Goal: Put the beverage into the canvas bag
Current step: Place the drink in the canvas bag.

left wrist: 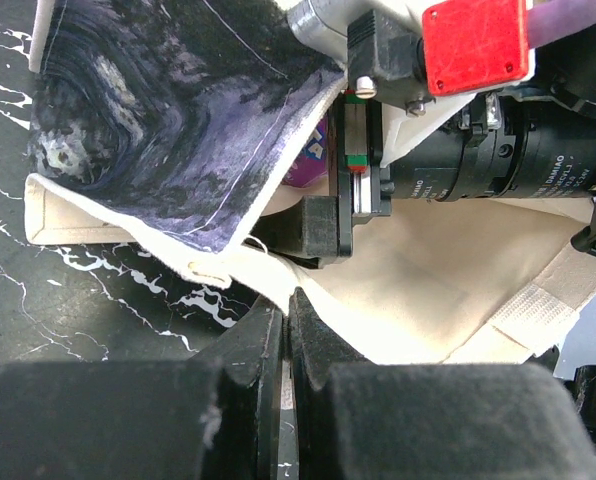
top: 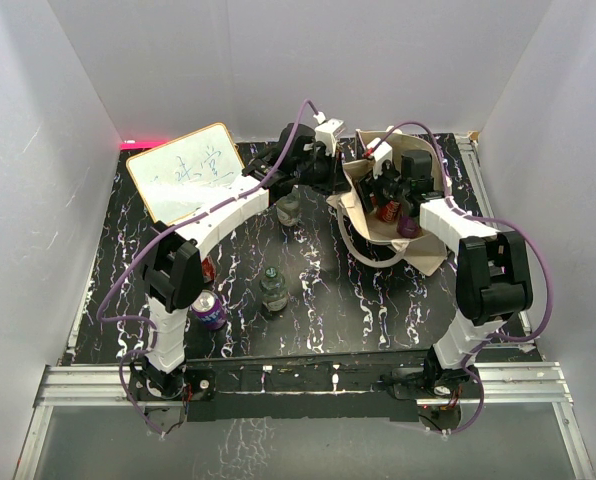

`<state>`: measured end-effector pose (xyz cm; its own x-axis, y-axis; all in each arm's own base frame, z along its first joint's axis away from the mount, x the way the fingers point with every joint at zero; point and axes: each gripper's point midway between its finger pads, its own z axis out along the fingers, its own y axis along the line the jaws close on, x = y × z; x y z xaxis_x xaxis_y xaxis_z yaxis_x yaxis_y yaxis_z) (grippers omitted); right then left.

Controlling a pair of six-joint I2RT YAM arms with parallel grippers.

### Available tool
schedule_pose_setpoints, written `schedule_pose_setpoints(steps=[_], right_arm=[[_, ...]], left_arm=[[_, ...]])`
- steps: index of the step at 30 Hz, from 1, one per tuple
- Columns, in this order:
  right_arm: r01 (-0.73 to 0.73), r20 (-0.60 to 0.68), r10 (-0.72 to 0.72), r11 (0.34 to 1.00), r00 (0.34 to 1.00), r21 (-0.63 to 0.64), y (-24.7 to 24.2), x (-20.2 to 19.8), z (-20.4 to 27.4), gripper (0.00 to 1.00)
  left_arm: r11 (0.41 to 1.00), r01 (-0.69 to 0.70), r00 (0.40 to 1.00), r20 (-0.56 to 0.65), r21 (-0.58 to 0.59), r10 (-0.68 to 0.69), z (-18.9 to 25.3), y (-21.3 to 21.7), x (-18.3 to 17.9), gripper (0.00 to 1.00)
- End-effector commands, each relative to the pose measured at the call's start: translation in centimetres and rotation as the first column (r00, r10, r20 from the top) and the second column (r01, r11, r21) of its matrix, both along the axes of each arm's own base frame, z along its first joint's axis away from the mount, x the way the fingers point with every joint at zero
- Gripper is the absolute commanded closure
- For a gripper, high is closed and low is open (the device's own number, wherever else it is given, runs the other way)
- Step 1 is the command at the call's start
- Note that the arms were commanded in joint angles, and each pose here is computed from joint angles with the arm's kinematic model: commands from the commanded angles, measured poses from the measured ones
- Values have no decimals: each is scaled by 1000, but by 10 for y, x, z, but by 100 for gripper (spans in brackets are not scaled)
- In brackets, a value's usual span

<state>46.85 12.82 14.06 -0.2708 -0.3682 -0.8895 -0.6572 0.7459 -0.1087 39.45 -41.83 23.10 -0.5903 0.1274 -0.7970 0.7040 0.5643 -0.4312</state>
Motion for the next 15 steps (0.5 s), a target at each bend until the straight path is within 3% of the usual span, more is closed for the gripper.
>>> schedule_pose_setpoints(steps=[1, 6, 15], right_arm=[[9, 13, -9, 999, 1000, -45, -7, 8, -6, 77], [28, 23, -26, 996, 999, -87, -16, 4, -9, 75], [16, 67, -9, 996, 998, -92, -35, -6, 16, 81]], left_arm=[[998, 7, 994, 105, -64, -1, 47, 0, 4, 100], [998, 5, 994, 111, -65, 2, 48, 0, 5, 100], [998, -3, 993, 115, -67, 11, 50, -1, 7, 100]])
